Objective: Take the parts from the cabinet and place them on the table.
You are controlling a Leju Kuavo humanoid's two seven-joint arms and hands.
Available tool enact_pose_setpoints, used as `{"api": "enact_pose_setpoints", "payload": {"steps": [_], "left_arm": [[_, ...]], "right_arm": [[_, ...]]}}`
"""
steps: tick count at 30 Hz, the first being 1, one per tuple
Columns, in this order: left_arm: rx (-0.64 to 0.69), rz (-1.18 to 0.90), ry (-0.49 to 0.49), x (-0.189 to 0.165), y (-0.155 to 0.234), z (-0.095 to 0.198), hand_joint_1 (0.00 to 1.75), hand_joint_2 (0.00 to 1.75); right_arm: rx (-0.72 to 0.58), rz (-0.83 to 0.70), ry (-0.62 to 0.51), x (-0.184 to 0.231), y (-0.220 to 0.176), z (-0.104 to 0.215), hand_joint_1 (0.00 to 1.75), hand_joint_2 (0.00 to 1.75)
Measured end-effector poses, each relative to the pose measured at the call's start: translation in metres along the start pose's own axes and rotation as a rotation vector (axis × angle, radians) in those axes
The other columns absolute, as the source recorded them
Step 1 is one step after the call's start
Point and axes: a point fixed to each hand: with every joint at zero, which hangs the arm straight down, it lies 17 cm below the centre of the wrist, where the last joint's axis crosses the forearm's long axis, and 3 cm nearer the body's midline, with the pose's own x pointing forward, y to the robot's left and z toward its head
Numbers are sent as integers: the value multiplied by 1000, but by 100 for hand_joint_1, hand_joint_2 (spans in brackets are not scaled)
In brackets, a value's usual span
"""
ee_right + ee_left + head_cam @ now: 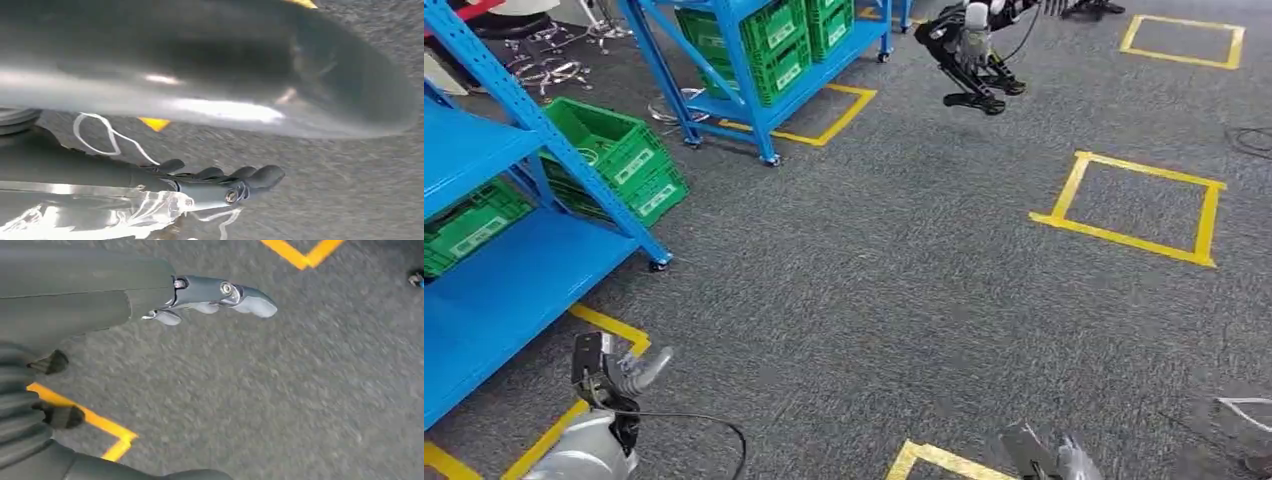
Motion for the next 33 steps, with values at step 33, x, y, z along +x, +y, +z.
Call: {"api": "enact_pose_setpoints", "payload": {"steps": [33], "left_arm": [[118,248,-358,-38,77,85,0,0]], "right_arm": [[-243,-385,4,-10,-70,23,0,0]]}}
